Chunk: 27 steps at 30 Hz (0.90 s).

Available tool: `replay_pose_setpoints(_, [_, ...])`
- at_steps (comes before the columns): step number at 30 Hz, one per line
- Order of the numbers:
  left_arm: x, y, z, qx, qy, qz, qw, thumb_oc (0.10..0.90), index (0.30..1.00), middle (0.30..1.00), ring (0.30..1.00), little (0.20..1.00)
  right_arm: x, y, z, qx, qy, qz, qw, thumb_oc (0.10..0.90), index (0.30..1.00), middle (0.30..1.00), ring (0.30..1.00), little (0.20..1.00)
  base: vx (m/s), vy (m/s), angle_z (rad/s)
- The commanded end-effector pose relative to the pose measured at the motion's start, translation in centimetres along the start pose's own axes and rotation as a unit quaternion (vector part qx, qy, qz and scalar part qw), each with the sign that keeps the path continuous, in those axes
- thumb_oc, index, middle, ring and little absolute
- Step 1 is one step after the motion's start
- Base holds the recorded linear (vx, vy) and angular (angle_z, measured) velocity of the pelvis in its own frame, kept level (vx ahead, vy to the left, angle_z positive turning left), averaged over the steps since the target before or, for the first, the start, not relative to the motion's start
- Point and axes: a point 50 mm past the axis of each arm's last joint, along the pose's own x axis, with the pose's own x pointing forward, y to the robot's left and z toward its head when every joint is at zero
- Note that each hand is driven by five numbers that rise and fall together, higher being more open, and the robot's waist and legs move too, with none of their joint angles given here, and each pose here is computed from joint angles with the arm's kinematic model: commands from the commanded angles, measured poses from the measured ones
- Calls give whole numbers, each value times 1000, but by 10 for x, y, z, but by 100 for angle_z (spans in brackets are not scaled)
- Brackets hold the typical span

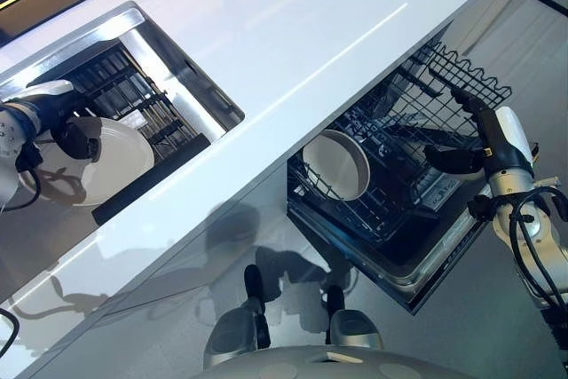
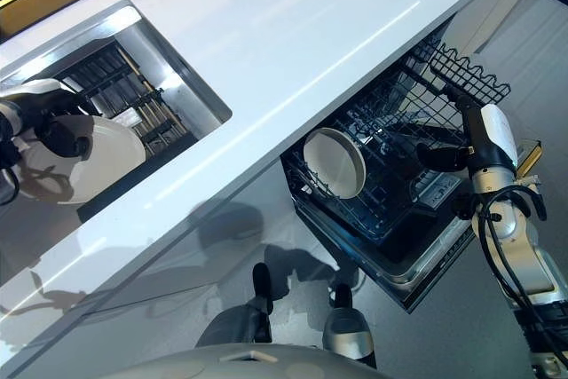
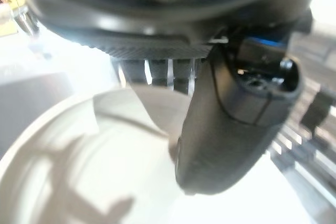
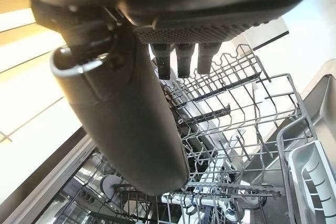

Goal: Pick up plates and place into dishwasher.

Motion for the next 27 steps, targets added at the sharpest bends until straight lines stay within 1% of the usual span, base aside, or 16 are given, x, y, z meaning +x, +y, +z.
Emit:
replay_pose_setpoints(1, [-9, 16, -23, 10, 55, 43, 998, 100, 300, 300, 300, 200, 4, -32, 32, -15, -85, -71, 994, 800, 900, 900, 900, 900, 0, 0, 0])
replay_pose_setpoints(11, [-14, 30, -20, 12, 34, 97, 995, 100, 300, 300, 300, 200, 5, -34, 32, -15, -84, -64, 994, 800, 900, 900, 900, 900, 0, 0, 0])
replay_pose_setpoints(15, [-17, 38, -14, 3, 11, 131, 991, 100, 300, 300, 300, 200, 5, -34, 33, -13, -86, -63, 994, 800, 900, 900, 900, 900, -19, -4, 0])
replay_pose_setpoints(17, [-20, 44, -8, 1, -9, 161, 987, 100, 300, 300, 300, 200, 5, -33, 34, -12, -87, -60, 994, 800, 900, 900, 900, 900, 0, -6, 0])
replay_pose_setpoints(22, [-35, 67, 7, -25, -71, 261, 962, 100, 300, 300, 300, 200, 7, -33, 36, -5, -92, -62, 994, 800, 900, 900, 900, 900, 15, -2, 0])
replay_pose_setpoints(25, [-49, 86, 18, -65, -127, 337, 931, 100, 300, 300, 300, 200, 7, -33, 39, 21, -102, -64, 992, 800, 900, 900, 900, 900, -14, -1, 0])
replay_pose_setpoints(26, [-50, 87, 19, -68, -128, 340, 929, 100, 300, 300, 300, 200, 7, -33, 39, 25, -104, -64, 992, 800, 900, 900, 900, 900, -44, 0, 0])
replay_pose_setpoints(27, [-56, 94, 22, -86, -147, 367, 915, 100, 300, 300, 300, 200, 6, -32, 41, 43, -109, -63, 991, 800, 900, 900, 900, 900, 0, 0, 0])
